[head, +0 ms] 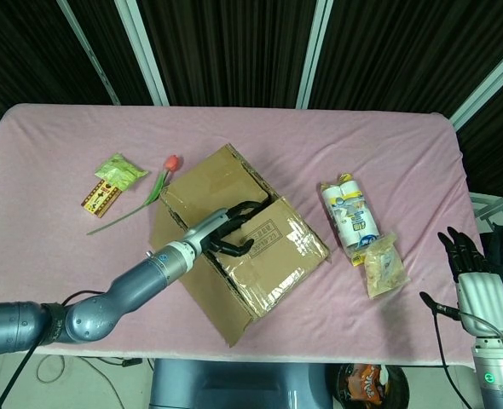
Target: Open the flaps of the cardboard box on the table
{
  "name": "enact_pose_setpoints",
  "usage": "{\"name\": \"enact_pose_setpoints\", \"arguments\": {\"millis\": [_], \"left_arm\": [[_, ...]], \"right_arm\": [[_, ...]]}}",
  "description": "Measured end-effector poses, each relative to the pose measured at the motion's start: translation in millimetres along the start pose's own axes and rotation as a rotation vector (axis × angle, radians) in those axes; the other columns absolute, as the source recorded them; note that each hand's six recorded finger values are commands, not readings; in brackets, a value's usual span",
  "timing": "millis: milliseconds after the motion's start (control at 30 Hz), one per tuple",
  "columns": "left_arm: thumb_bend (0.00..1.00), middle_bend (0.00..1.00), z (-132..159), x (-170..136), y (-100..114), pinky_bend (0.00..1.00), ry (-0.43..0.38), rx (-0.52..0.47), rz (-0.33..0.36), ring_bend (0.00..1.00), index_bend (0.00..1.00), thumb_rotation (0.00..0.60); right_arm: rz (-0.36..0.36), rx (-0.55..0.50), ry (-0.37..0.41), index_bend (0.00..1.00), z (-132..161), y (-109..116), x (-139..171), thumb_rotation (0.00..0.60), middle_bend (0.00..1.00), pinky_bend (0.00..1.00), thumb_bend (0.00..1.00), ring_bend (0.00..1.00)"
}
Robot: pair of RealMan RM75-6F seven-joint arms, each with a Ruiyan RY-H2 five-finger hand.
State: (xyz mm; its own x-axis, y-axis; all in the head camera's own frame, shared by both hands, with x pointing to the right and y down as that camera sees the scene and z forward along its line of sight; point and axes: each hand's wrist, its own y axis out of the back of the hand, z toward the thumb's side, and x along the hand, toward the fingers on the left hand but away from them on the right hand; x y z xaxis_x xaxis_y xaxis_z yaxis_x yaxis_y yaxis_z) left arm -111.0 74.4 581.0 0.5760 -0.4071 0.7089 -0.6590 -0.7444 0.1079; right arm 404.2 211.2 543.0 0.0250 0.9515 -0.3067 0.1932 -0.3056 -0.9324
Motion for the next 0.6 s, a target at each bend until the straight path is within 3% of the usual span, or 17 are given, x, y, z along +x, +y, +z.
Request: {"name": "enact_pose_setpoints", "arguments": {"millis": [133, 367, 600], "left_arm": [[0.48, 0.28, 11, -6, -3, 0.33, -0.069, 0.006, -0.007, 0.23, 0.08, 0.6], [0.48, 0.28, 37, -23, -23, 0.34, -0.2, -0.007, -0.076, 0.23, 0.08, 0.6], [0.48, 0.28, 52, -32, -50, 0.33, -0.255, -0.02, -0.168, 0.23, 0.08, 0.6]], "right_arm": [[-0.001, -0.001, -0.001, 0.0, 0, 0, 0, 0.6, 0.0, 0.21, 0.21, 0.0], [0.0, -0.016, -0.012, 0.0, -1, 2, -1, 0.6, 0.0, 0.21, 0.21, 0.0], [0.003, -0.018, -0.011, 0.0, -1, 1, -1, 0.6, 0.0, 0.21, 0.21, 0.0]]}}
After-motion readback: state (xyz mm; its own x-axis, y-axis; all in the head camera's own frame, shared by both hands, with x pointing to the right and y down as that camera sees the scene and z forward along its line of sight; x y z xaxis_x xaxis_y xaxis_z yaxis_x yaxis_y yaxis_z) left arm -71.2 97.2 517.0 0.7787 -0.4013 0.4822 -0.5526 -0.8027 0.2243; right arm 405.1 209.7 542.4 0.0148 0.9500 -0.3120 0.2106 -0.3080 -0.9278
